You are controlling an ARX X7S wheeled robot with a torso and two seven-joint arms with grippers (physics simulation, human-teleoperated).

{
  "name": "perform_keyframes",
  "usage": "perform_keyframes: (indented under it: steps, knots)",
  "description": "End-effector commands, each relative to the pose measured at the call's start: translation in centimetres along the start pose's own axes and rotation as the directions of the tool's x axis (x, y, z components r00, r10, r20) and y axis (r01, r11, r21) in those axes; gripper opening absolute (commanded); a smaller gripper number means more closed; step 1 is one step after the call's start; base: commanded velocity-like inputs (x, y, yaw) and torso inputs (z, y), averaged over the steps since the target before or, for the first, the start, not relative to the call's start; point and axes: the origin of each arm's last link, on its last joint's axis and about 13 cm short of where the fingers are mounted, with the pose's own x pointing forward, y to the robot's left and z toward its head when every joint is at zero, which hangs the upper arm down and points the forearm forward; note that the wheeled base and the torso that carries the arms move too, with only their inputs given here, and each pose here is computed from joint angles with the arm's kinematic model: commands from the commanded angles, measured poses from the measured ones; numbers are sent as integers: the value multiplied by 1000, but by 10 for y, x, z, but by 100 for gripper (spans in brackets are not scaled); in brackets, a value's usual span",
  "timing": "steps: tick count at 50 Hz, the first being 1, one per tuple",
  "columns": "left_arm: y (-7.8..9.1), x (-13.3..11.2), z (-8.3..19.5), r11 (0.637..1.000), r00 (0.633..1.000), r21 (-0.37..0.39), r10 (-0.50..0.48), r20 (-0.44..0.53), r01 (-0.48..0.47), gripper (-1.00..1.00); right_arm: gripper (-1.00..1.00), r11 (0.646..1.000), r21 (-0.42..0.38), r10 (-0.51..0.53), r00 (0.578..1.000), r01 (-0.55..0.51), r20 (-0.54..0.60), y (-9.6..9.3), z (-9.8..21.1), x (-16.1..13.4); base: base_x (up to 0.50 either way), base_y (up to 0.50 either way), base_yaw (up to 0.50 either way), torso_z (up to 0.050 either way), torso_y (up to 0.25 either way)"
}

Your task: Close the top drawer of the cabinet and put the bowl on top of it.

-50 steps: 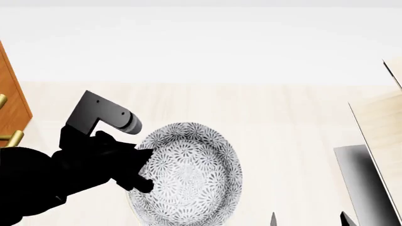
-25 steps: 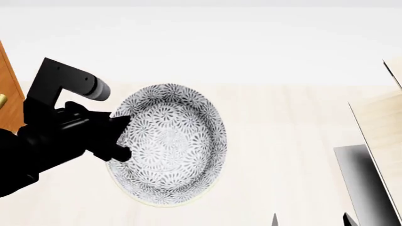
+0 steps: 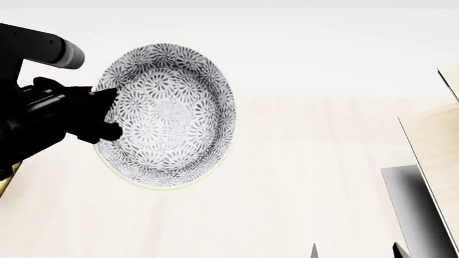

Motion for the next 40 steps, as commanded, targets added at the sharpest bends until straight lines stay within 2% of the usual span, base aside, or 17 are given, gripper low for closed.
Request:
perform_keyframes:
  steps: [1, 11, 18, 28, 40]
  knots:
    - [5, -13, 23, 999, 997, -11, 38, 72, -37, -100, 100, 1000, -2, 0, 1000, 0, 3, 0, 2, -1, 0, 0, 0, 0, 10]
    - [8, -27, 36, 997, 992, -43, 61, 113, -57, -100, 100, 1000, -2, 0, 1000, 0, 5, 0, 1, -2, 0, 0, 0, 0, 0]
    - [17, -38, 41, 993, 985, -74, 103, 140, -93, -100, 100, 1000, -2, 0, 1000, 0, 3, 0, 1, -1, 0, 0, 0, 0, 0]
    - [27, -51, 50, 988, 975, -88, 142, 171, -128, -100, 100, 1000, -4, 2, 1000, -2, 3, 1, 0, -1, 0, 0, 0, 0, 1]
    - [29, -55, 56, 986, 970, -87, 156, 188, -141, -100, 100, 1000, -2, 1, 1000, -1, 3, 0, 1, -1, 0, 0, 0, 0, 0]
